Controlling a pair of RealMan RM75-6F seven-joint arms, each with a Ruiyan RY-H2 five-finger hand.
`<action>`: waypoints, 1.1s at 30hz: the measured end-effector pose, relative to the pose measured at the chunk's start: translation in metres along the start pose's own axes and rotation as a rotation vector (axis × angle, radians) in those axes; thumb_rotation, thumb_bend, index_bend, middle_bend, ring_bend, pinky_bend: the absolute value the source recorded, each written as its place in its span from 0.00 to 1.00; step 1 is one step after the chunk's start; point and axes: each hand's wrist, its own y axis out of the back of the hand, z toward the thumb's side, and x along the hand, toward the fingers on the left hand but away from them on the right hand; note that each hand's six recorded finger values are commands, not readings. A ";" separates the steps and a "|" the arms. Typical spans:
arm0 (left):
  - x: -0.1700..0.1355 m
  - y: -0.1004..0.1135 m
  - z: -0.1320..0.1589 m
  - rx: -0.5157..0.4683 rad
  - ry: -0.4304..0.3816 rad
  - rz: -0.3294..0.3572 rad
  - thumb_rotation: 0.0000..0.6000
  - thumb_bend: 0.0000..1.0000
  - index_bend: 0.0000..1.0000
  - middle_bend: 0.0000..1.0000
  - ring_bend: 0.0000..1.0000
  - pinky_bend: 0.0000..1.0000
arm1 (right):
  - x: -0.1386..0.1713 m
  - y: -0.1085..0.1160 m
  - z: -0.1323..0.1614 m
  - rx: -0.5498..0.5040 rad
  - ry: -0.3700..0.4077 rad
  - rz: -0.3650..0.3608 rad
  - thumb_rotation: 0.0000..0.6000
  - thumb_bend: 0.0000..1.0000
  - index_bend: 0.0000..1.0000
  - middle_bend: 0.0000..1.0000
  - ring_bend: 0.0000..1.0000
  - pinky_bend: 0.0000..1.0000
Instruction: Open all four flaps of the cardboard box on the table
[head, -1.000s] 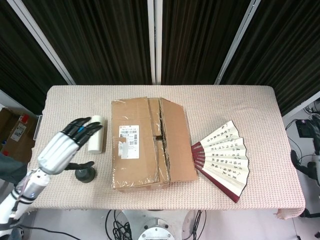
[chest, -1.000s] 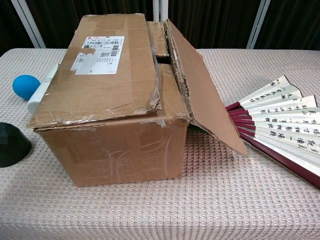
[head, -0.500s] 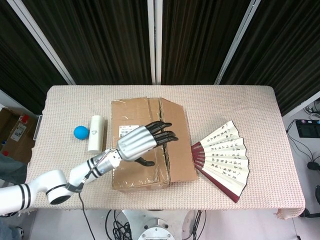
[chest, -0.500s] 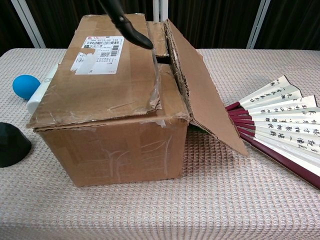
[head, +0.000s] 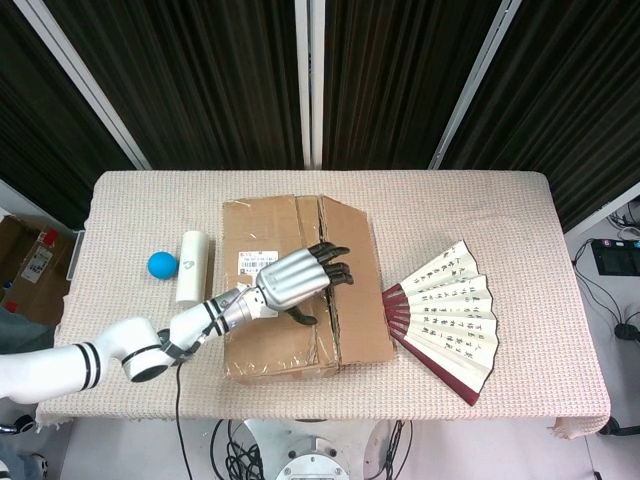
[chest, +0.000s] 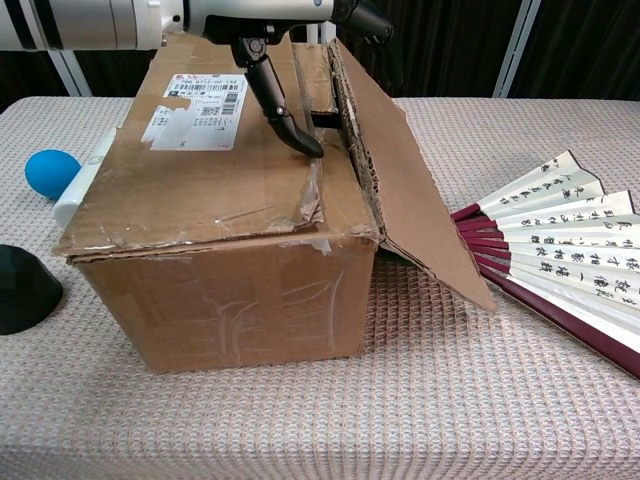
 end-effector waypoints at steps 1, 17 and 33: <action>-0.001 0.001 -0.001 0.002 0.003 -0.004 0.70 0.18 0.27 0.25 0.05 0.14 | 0.000 0.000 0.000 -0.003 0.000 0.001 1.00 0.33 0.00 0.00 0.00 0.00; -0.013 0.000 -0.006 0.051 0.005 -0.096 0.53 0.53 0.35 0.31 0.05 0.14 | -0.007 -0.015 0.005 -0.023 0.027 0.042 1.00 0.33 0.00 0.00 0.00 0.00; -0.013 -0.009 -0.013 0.220 0.002 -0.153 0.55 0.58 0.44 0.39 0.05 0.14 | -0.012 -0.021 -0.001 -0.027 0.013 0.060 1.00 0.33 0.00 0.00 0.00 0.00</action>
